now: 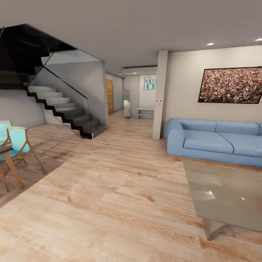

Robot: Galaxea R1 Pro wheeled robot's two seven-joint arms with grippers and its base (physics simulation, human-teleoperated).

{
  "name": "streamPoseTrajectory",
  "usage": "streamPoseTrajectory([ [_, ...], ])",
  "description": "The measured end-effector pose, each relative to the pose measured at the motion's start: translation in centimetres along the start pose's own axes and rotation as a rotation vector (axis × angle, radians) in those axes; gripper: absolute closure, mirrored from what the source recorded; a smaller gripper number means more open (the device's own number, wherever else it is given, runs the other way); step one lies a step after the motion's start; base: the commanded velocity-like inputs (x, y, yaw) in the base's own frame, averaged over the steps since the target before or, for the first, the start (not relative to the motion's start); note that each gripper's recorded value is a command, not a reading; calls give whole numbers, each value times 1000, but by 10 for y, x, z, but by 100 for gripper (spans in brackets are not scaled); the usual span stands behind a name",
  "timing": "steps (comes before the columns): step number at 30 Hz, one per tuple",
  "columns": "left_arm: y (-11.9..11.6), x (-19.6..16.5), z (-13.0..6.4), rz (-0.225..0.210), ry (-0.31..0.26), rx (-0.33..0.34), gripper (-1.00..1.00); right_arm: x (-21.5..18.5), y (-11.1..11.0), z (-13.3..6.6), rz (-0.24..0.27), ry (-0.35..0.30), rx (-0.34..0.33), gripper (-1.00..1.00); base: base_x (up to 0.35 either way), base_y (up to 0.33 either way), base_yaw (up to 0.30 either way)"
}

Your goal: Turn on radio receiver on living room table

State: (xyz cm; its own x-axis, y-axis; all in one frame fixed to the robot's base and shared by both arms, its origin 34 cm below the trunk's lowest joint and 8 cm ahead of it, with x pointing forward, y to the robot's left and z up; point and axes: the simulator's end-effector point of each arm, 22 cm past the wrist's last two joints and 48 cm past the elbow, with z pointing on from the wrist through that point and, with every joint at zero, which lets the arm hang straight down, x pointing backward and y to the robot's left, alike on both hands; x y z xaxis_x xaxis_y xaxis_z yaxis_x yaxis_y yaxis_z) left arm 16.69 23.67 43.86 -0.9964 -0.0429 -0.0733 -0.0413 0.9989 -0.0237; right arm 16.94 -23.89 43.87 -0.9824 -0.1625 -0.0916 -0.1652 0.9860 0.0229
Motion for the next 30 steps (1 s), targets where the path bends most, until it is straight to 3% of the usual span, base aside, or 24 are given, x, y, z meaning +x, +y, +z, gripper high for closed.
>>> streamPoseTrajectory([
  [30, -1, 0, 0, 0, 0, 1, -100, 0, 0, 0, 0, 1, 0, -100, 0, 0, -293],
])
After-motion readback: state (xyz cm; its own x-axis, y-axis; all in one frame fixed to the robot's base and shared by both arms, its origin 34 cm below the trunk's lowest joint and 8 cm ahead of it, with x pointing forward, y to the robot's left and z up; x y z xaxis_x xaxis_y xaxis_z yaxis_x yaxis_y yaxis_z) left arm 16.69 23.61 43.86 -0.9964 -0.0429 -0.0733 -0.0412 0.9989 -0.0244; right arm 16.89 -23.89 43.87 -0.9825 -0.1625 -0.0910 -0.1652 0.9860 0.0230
